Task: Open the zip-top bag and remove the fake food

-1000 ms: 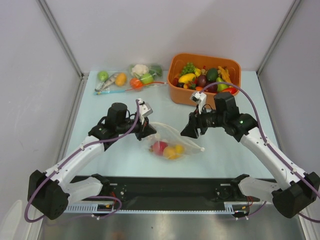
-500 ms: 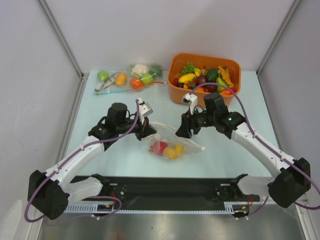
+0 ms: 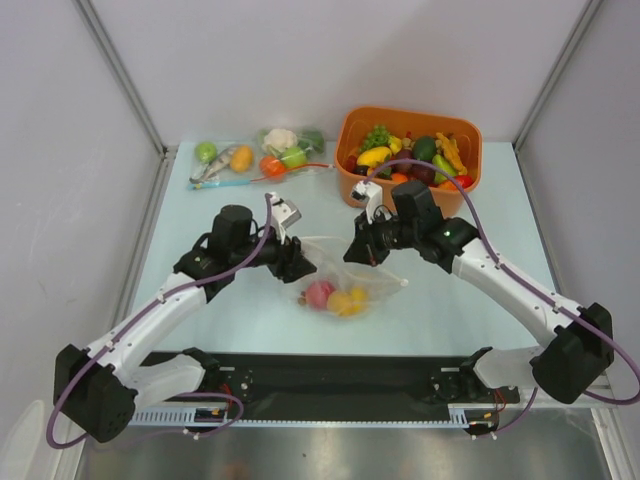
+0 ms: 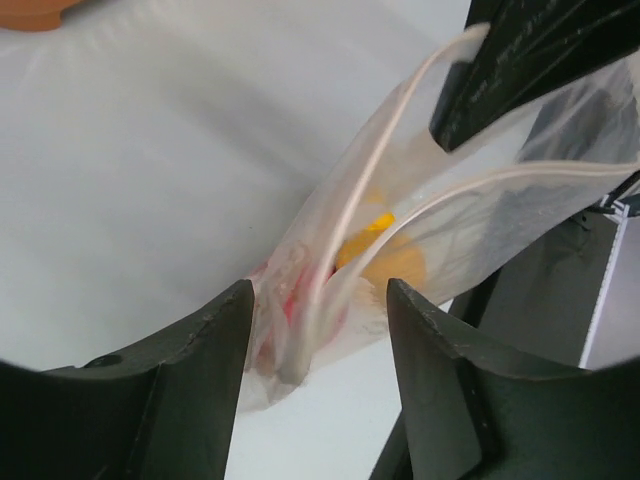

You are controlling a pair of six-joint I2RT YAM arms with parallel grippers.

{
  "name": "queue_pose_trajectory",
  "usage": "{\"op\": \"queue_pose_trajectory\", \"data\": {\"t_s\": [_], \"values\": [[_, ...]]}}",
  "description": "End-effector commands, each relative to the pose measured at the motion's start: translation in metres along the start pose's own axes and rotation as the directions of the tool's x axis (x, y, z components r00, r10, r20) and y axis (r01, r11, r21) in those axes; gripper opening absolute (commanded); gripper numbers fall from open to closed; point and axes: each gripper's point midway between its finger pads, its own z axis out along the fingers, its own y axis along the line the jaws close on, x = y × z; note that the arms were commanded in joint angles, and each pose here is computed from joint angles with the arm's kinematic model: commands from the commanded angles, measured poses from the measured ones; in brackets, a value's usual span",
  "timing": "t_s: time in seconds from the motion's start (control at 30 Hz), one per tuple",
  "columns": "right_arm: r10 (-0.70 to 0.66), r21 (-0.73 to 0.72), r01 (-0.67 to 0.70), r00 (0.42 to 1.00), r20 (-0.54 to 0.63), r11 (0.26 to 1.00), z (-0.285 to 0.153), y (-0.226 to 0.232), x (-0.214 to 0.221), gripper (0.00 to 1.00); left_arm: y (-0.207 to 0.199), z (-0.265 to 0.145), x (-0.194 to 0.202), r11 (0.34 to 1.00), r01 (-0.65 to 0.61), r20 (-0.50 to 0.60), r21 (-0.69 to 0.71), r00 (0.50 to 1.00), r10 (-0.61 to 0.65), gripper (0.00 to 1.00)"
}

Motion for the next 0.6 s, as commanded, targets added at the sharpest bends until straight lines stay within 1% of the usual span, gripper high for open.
{"op": "queue_pose_trajectory", "data": {"t_s": [0.0,0.03,0.1,0.17,0.27,0.3,0.37,0.43,0.5,0.57], "values": [[-0.051,0.12,0.038,0.993,0.106,0.992,-0.019,-0.006,-0.044,0.0,-0.01,-0.019,-0.047,1.0,0.004,0.112,-0.027,0.994,-0.001,0.63],[-0.052,0.142,0.036,0.992,0.111,0.989,-0.023,-0.007,-0.049,0.0,-0.012,-0.024,-0.06,0.999,-0.002,0.14,-0.033,0.99,0.007,0.66],[-0.055,0.192,0.031,0.991,0.122,0.981,-0.027,-0.014,-0.054,0.0,-0.014,-0.03,-0.074,0.999,0.013,0.172,-0.047,0.985,-0.005,0.69],[-0.05,0.229,0.017,0.989,0.138,0.973,-0.033,-0.019,-0.06,0.0,-0.019,-0.035,-0.089,0.999,0.016,0.205,-0.042,0.979,-0.007,0.7],[-0.035,0.291,-0.017,0.984,0.172,0.957,-0.041,-0.029,-0.067,0.0,-0.024,-0.042,-0.105,0.998,0.057,0.245,-0.033,0.968,-0.047,0.7],[-0.029,0.32,-0.029,0.984,0.176,0.947,-0.042,-0.035,-0.066,0.0,-0.026,-0.044,-0.11,0.995,0.094,0.262,-0.032,0.961,-0.082,0.7],[-0.015,0.364,-0.059,0.98,0.198,0.93,-0.046,-0.043,-0.068,0.0,-0.027,-0.044,-0.11,0.99,0.14,0.274,-0.025,0.953,-0.128,0.68],[0.001,0.396,-0.087,0.977,0.214,0.914,-0.048,-0.049,-0.067,0.0,-0.03,-0.044,-0.11,0.975,0.222,0.285,-0.005,0.935,-0.212,0.66],[0.023,0.441,-0.127,0.972,0.232,0.889,-0.051,-0.058,-0.065,0.0,-0.035,-0.039,-0.102,0.951,0.307,0.269,0.022,0.915,-0.302,0.65],[0.032,0.466,-0.151,0.967,0.253,0.872,-0.053,-0.063,-0.066,0.0,-0.04,-0.032,-0.095,0.935,0.352,0.258,0.035,0.901,-0.348,0.64]]}}
